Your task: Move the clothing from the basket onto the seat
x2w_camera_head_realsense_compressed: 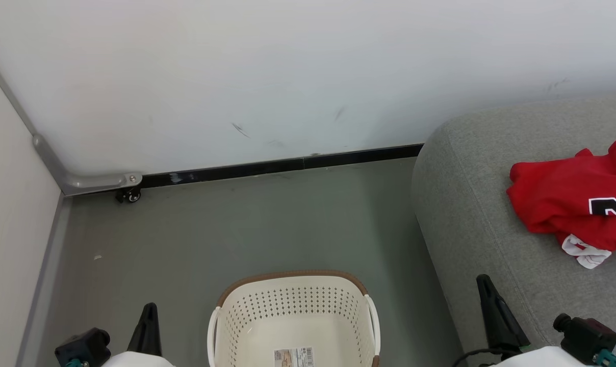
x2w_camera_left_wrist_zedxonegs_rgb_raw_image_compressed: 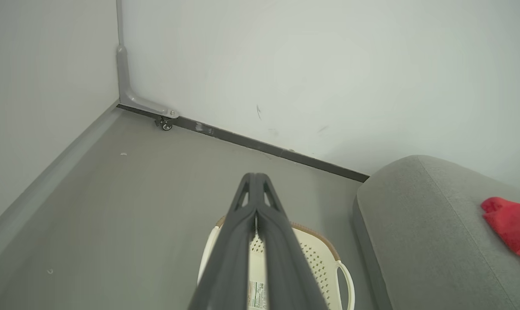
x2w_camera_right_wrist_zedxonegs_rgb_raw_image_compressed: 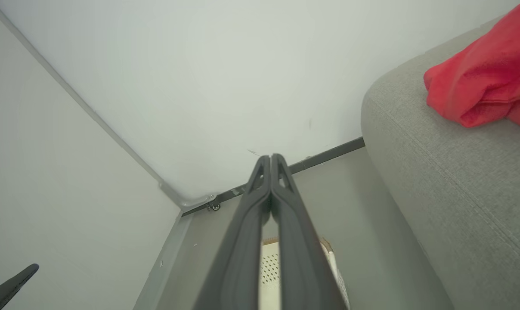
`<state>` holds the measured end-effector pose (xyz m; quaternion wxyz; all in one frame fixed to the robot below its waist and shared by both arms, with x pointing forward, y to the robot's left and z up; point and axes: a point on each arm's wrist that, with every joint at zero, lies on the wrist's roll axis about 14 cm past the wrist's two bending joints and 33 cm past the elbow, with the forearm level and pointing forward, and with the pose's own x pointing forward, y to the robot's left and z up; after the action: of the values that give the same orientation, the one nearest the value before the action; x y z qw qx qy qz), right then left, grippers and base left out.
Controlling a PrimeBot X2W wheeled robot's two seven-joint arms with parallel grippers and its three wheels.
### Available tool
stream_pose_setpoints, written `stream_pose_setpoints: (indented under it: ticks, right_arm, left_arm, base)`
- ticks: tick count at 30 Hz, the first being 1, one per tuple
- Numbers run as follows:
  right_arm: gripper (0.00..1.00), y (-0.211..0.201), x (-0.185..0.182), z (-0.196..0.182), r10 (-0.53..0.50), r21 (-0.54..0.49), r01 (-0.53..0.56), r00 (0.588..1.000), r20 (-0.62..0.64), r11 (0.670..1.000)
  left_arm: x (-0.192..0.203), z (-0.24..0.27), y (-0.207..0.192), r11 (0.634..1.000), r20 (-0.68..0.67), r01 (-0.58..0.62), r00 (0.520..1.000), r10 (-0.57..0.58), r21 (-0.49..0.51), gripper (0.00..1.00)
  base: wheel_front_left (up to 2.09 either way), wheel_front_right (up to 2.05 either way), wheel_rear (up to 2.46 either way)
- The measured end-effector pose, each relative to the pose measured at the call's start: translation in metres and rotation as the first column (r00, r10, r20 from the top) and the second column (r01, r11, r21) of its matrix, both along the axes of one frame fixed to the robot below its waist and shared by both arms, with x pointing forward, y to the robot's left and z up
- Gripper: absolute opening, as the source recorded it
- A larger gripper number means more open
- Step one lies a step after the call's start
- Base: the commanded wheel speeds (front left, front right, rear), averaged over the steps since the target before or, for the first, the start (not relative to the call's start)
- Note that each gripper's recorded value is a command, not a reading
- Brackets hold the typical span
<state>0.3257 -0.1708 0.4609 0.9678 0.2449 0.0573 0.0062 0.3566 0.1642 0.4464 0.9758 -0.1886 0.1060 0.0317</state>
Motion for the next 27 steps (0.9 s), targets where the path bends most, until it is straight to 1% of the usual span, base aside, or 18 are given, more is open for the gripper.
stream_pose_setpoints:
  ticks: [6, 14, 16, 24, 26, 27]
  right_arm:
    - [0.00, -0.002, 0.003, -0.002, -0.019, 0.085, 0.020, 1.000, -0.013, 0.996]
    - [0.00, -0.009, 0.006, -0.003, -0.048, 0.189, 0.052, 0.998, -0.028, 0.980]
    - [0.00, -0.010, 0.007, -0.003, -0.050, 0.203, 0.055, 0.998, -0.031, 0.978]
    - [0.00, -0.013, 0.013, 0.001, -0.066, 0.309, 0.072, 0.997, -0.030, 0.948]
    - [0.00, -0.014, 0.013, 0.000, -0.071, 0.336, 0.079, 0.997, -0.036, 0.939]
    - [0.00, -0.015, 0.013, 0.000, -0.076, 0.363, 0.085, 0.996, -0.040, 0.928]
  left_arm:
    - [0.001, -0.004, 0.002, 0.995, -0.024, -0.026, 0.999, 0.024, -0.091, 0.00]
    - [0.002, -0.006, 0.005, 0.976, -0.051, -0.052, 0.998, 0.042, -0.211, 0.00]
    - [0.002, -0.006, 0.006, 0.973, -0.053, -0.059, 0.997, 0.048, -0.224, 0.00]
    - [0.003, -0.005, 0.006, 0.934, -0.066, -0.080, 0.996, 0.060, -0.348, 0.00]
    - [0.004, -0.004, 0.007, 0.923, -0.066, -0.083, 0.996, 0.063, -0.375, 0.00]
    - [0.005, -0.003, 0.007, 0.911, -0.064, -0.088, 0.996, 0.068, -0.403, 0.00]
  base:
    - [0.00, 0.00, 0.00]
    - [0.00, 0.00, 0.00]
    - [0.00, 0.00, 0.00]
    - [0.00, 0.00, 0.00]
    - [0.00, 0.00, 0.00]
    - [0.00, 0.00, 0.00]
